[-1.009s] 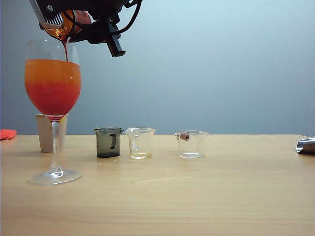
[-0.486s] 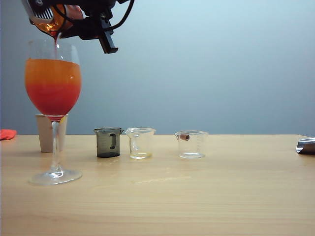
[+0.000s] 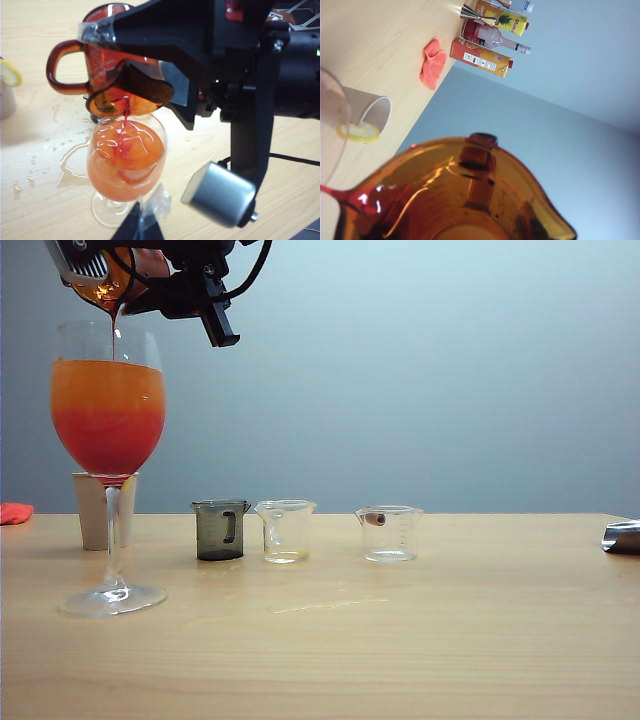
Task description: Pick up the fourth measuring cup from the left, pour the grenadine inside into the goblet, and finally put the measuring cup back in its original place.
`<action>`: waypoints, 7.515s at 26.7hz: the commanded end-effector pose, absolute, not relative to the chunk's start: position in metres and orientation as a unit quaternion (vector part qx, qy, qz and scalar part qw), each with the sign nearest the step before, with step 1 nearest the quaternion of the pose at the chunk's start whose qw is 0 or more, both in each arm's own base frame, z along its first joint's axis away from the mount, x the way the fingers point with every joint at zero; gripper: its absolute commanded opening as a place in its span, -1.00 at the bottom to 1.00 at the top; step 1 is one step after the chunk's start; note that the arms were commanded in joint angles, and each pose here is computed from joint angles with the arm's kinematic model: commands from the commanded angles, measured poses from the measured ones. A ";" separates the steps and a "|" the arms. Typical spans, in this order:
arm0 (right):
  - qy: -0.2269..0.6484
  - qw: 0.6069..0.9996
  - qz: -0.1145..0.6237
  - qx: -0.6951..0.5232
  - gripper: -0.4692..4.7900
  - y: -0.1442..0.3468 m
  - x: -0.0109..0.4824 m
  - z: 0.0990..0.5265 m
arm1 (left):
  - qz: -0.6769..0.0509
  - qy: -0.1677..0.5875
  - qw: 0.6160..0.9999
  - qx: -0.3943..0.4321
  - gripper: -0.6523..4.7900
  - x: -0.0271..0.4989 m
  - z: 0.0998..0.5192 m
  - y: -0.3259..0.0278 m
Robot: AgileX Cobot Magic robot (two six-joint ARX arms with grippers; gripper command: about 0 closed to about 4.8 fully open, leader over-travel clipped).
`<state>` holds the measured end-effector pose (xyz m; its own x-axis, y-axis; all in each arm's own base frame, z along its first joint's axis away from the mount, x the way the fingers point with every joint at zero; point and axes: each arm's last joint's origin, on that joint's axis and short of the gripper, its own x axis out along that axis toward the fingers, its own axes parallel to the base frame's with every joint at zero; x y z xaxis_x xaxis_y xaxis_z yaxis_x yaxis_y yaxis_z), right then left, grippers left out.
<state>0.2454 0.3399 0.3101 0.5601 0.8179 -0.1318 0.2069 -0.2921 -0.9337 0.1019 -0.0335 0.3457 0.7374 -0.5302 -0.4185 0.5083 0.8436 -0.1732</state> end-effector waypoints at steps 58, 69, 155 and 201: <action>-0.172 0.809 0.412 -0.383 -0.84 0.316 0.259 0.335 | -0.279 0.231 0.932 -0.023 -0.78 0.101 0.347 -0.033; -0.094 0.888 0.431 -0.129 -0.84 0.257 0.282 0.375 | -0.279 0.231 0.932 -0.023 -0.78 0.101 0.347 -0.033; 0.262 0.949 0.174 0.017 0.44 0.044 0.280 0.210 | -0.277 0.203 0.939 -0.021 -0.78 0.102 0.352 -0.033; 0.003 0.998 0.060 0.005 -0.85 0.013 0.098 0.226 | -0.066 -0.010 0.997 -0.047 -0.78 0.101 0.205 -0.020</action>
